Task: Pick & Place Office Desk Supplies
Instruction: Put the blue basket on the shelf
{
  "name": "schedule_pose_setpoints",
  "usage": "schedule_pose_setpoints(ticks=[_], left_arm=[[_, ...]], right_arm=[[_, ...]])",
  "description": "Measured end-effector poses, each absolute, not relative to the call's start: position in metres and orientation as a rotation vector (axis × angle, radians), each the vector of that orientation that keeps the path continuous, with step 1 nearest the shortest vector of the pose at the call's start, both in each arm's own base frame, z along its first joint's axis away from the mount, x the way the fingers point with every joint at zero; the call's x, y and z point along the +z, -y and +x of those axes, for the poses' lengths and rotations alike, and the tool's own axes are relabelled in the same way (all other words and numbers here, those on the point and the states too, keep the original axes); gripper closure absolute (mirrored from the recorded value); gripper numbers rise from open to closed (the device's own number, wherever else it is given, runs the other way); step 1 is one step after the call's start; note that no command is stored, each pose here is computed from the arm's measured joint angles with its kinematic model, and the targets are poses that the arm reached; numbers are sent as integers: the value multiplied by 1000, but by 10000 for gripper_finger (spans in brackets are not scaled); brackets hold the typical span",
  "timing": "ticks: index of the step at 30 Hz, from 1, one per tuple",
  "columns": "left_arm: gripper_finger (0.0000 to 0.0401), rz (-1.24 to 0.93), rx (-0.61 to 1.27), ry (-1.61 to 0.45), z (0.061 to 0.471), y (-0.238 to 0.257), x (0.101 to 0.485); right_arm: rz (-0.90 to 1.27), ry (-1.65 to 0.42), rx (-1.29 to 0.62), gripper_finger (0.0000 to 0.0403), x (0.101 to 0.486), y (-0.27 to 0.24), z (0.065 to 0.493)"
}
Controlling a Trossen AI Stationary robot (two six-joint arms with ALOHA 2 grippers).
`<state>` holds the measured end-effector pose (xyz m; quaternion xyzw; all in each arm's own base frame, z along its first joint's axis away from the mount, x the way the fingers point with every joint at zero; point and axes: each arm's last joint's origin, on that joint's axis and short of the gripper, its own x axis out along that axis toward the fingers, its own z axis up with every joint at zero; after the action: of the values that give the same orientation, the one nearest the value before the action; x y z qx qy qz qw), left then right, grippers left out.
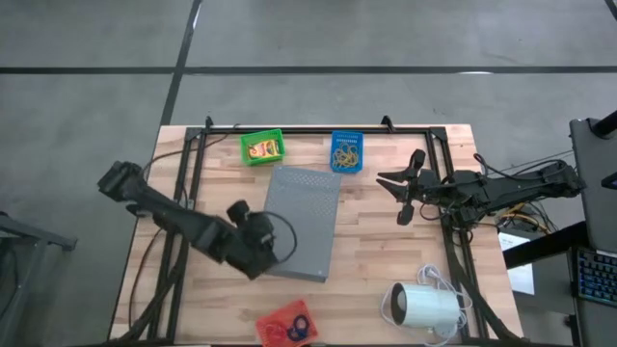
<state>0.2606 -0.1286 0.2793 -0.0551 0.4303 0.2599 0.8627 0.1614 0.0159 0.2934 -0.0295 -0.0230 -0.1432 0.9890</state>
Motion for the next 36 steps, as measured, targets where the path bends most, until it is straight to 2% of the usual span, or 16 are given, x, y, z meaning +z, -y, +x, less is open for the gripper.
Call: schedule_pose_setpoints(ticks=[6,17,21,29,36], left_arm=[[181,-115,605,-858,242,105,286],[183,-270,698,-765,201,64,258],[182,-296,737,-733,193,39,261],[182,-372,858,-721,188,-17,274],[181,-399,770,-675,199,-63,281]], right_arm=[[-59,46,-288,339,293,-16,161],[-59,46,-288,339,293,-16,161],[-59,46,-288,339,293,-16,161],[-59,46,-288,339,293,-16,161],[-59,46,-287,339,293,-16,161]])
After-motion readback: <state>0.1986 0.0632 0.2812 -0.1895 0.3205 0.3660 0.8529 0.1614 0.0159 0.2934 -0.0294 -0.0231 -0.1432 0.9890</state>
